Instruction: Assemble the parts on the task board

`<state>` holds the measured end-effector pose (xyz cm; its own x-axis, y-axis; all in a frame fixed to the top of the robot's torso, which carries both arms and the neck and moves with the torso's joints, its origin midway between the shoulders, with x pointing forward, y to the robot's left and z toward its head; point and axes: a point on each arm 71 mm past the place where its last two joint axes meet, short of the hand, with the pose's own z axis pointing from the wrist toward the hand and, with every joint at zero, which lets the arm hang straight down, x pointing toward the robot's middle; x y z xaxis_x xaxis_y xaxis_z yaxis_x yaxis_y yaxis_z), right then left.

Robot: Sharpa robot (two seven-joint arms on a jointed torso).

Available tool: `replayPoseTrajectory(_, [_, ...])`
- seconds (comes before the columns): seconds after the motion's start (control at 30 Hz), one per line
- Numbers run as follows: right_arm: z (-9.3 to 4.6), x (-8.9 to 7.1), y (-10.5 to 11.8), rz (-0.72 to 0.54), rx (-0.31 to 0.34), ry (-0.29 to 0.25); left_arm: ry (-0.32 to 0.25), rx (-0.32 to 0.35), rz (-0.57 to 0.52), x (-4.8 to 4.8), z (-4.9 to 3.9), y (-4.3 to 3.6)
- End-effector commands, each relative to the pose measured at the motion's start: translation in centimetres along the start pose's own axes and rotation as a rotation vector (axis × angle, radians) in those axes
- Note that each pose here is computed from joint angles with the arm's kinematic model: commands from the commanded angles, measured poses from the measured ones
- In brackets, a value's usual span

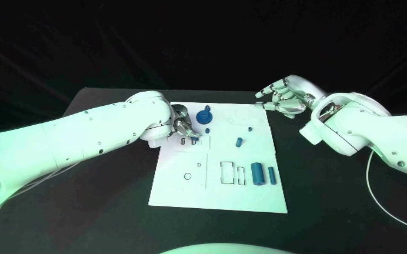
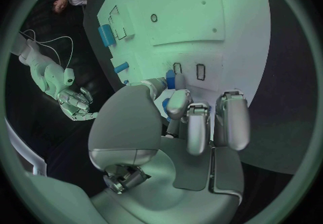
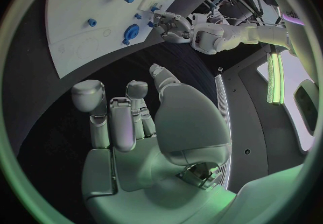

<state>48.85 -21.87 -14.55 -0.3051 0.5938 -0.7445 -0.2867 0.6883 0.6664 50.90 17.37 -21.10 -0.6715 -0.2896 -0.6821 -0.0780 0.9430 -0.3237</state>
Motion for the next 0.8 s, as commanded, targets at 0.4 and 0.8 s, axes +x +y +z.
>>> replayPoseTrajectory(0.4, [0.05,0.46,0.21,0.012,-0.027,0.041,0.037,-0.007,0.085,0.42,-0.07,0.02])
replayPoseTrajectory(0.8, [0.05,0.58,0.25,0.014,-0.034,0.046,0.050,-0.020,0.131,0.54,-0.02,0.27])
